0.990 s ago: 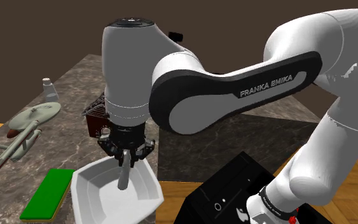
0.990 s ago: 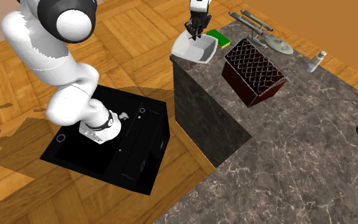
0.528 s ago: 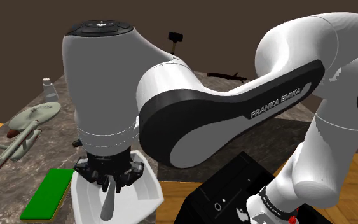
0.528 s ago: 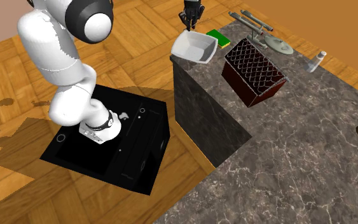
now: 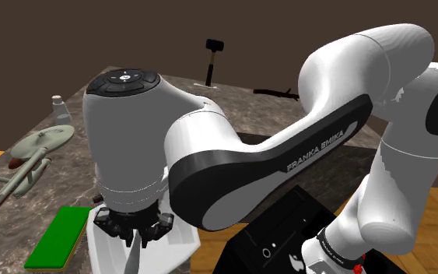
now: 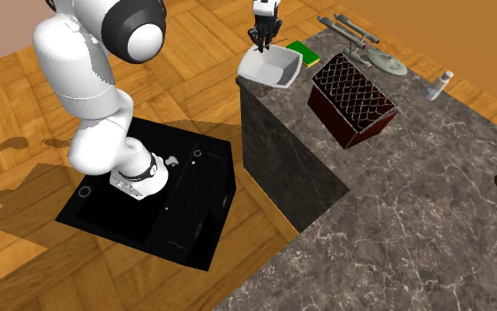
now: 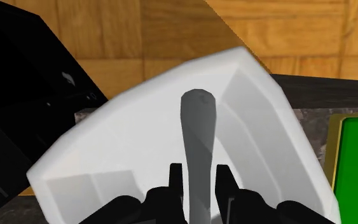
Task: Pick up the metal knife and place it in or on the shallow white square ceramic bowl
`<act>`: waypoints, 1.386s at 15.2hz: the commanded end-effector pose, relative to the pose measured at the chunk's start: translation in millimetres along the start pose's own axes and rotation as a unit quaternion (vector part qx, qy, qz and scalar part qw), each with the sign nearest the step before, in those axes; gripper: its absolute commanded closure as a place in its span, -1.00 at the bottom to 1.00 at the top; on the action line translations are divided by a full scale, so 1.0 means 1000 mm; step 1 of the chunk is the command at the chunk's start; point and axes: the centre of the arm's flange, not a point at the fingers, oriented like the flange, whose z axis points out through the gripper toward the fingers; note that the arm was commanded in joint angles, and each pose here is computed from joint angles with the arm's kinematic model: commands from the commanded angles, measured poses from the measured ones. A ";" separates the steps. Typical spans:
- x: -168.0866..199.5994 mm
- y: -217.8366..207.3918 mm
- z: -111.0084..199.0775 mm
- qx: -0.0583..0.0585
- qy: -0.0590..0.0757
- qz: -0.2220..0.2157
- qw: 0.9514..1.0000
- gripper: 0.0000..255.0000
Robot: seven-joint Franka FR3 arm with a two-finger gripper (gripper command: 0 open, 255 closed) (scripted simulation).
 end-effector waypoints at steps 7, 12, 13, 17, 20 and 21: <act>0.000 0.000 0.034 0.000 0.000 0.000 1.000 1.00; 0.000 0.000 0.034 0.000 0.000 0.000 1.000 1.00; 0.000 0.000 0.034 0.000 0.000 0.000 1.000 1.00; -0.001 0.000 0.035 0.000 0.000 0.000 1.000 -1.00; 0.000 0.000 0.021 0.000 0.000 0.000 1.000 -1.00; 0.000 0.000 0.008 0.000 0.000 0.000 1.000 -1.00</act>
